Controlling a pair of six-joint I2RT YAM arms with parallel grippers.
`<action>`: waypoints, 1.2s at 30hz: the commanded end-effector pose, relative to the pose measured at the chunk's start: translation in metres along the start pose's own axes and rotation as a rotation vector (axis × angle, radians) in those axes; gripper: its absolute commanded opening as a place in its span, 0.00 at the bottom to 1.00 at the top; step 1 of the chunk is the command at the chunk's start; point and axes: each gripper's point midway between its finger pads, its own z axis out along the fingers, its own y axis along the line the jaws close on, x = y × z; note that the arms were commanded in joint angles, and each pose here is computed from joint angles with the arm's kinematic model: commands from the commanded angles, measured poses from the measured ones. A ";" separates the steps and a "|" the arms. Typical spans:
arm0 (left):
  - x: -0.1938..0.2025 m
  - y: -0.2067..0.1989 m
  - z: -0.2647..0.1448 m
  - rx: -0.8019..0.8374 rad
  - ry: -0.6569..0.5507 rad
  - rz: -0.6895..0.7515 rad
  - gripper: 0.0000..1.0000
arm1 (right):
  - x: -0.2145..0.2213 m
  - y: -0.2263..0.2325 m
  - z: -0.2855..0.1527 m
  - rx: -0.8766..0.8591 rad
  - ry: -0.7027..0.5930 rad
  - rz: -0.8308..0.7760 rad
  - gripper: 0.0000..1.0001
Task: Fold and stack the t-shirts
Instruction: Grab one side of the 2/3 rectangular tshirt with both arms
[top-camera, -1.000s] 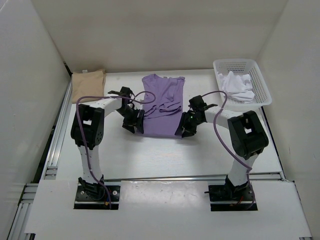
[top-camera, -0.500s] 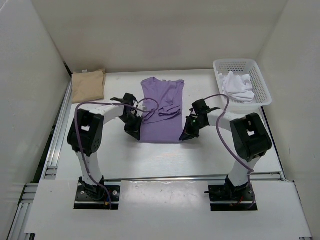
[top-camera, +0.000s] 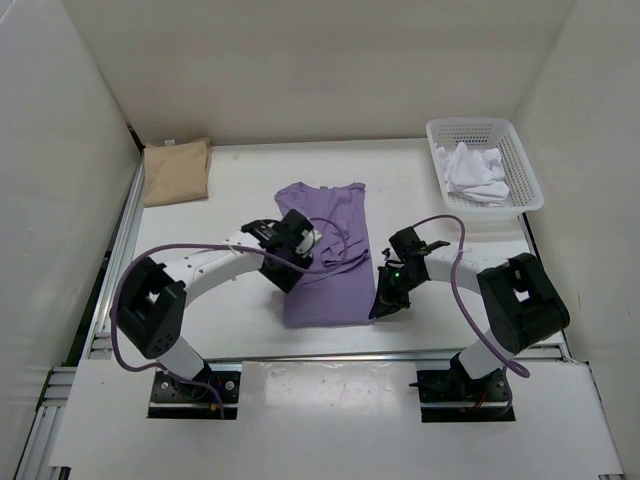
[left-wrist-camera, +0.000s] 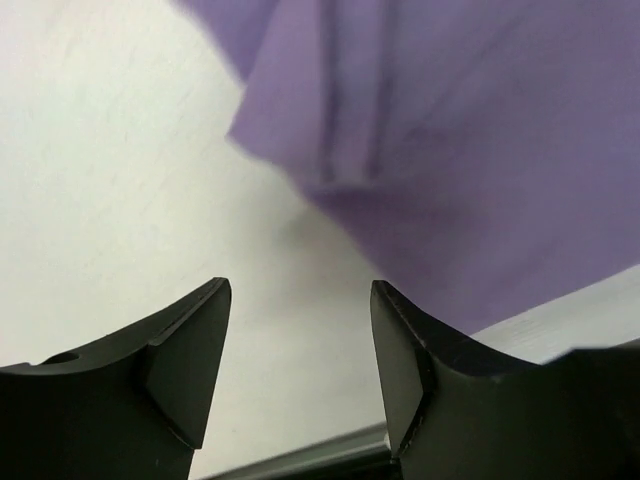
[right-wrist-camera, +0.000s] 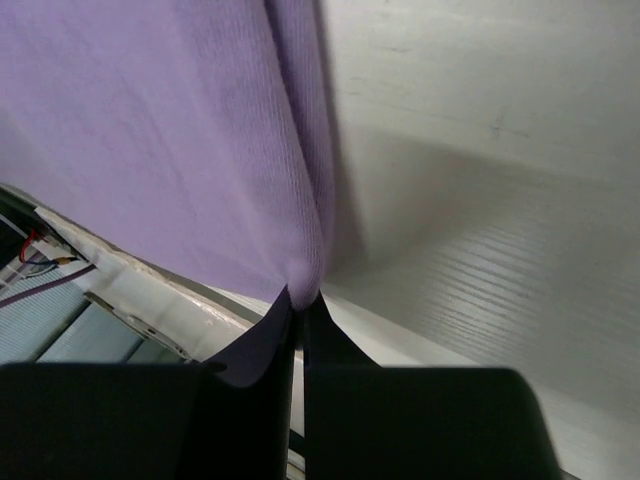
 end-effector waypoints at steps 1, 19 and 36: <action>-0.045 -0.022 -0.025 -0.083 -0.187 0.105 0.69 | 0.005 -0.002 -0.003 0.010 0.003 -0.016 0.00; -0.078 -0.023 0.017 -0.167 -0.163 0.115 0.69 | 0.010 -0.007 -0.005 0.017 -0.020 -0.015 0.00; -0.111 0.025 0.036 -0.099 -0.073 -0.040 0.20 | 0.011 -0.011 -0.002 0.034 -0.011 -0.006 0.00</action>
